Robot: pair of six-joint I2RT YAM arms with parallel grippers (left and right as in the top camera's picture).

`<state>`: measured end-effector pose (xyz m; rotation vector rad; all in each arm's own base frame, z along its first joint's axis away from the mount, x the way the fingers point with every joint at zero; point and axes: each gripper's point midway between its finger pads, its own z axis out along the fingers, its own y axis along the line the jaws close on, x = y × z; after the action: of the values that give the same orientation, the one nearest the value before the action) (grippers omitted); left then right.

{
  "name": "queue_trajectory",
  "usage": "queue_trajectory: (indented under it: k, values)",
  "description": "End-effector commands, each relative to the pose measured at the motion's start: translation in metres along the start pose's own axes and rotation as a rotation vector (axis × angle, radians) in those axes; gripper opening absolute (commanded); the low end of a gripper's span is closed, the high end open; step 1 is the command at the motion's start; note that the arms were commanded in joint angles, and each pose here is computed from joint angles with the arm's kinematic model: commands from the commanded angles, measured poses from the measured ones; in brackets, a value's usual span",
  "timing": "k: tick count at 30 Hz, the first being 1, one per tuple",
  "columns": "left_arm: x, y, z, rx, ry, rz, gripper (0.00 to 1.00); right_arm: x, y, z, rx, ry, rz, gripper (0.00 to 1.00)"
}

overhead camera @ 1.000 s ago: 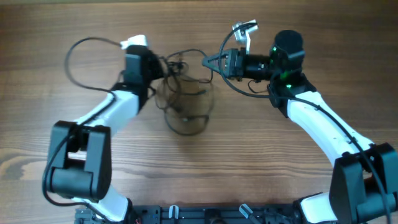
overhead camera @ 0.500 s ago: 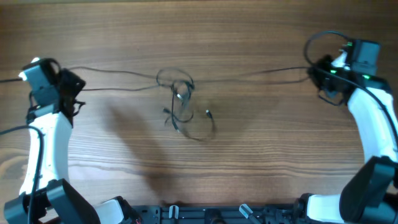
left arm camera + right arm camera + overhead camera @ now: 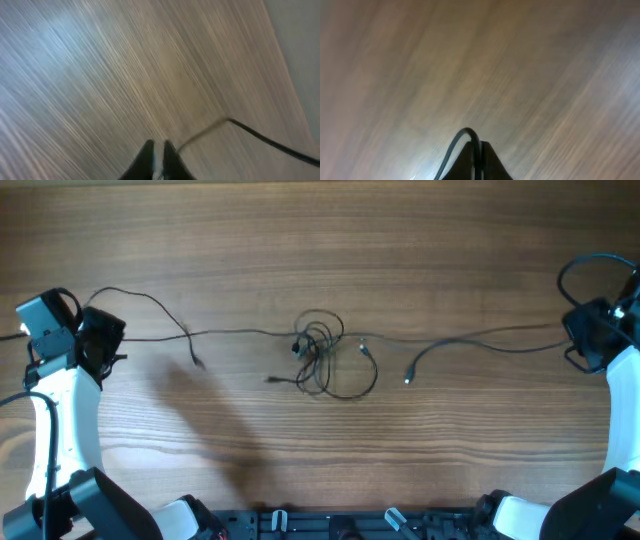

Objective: Untangle cables

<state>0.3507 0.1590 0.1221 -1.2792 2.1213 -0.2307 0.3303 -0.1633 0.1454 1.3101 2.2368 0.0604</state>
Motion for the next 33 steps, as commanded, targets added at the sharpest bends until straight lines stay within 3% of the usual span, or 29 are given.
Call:
queue_trajectory:
  k: [1,2,6,8,11,15,18,21,24,26,29,30,31,33]
  values:
    - [0.04,-0.04,-0.008,0.204,0.2,-0.001,1.0,0.021,0.053,-0.02,-0.298,0.114,-0.171,0.82]
    - [0.058,-0.056,-0.011,0.268,0.268,0.023,1.0,0.03,0.057,-0.02,-0.31,0.145,-0.176,0.99]
    - [0.112,-0.099,-0.022,0.382,0.407,0.146,1.0,0.065,0.076,-0.028,-0.376,0.26,-0.228,1.0]
    - [0.139,-0.114,-0.025,0.391,0.429,0.258,1.0,0.107,0.111,-0.044,-0.579,0.35,-0.44,1.0]
    - [0.156,-0.116,-0.016,0.268,0.34,0.348,1.0,0.157,0.143,-0.055,-0.713,0.4,-0.635,1.0]
    - [0.156,-0.115,-0.012,0.155,0.247,0.269,1.0,0.241,0.186,-0.06,-0.843,0.477,-0.872,0.97]
    - [0.156,-0.114,-0.012,0.154,0.252,0.251,1.0,0.305,0.187,-0.056,-0.745,0.684,-0.776,1.0]
    - [0.159,-0.116,-0.013,0.166,0.269,0.251,1.0,0.363,0.172,-0.047,-0.491,0.896,-0.516,1.0]
    - [0.161,-0.116,-0.012,0.169,0.28,0.251,1.0,0.412,0.189,-0.037,-0.506,0.943,-0.496,0.99]
    - [0.163,-0.114,-0.008,0.158,0.287,0.252,1.0,0.437,0.191,-0.028,-0.44,0.995,-0.389,0.82]
    - [0.171,-0.107,0.002,0.126,0.316,0.253,1.0,0.449,0.192,-0.018,-0.422,0.999,-0.362,0.43]
    - [0.177,-0.104,0.008,0.117,0.346,0.253,1.0,0.444,0.198,-0.016,-0.46,0.967,-0.384,0.15]
    - [0.186,-0.105,0.012,0.13,0.391,0.251,1.0,0.438,0.207,-0.019,-0.541,0.946,-0.442,0.05]
    - [0.202,-0.115,0.012,0.214,0.467,0.315,1.0,0.43,0.212,-0.024,-0.59,0.919,-0.493,0.05]
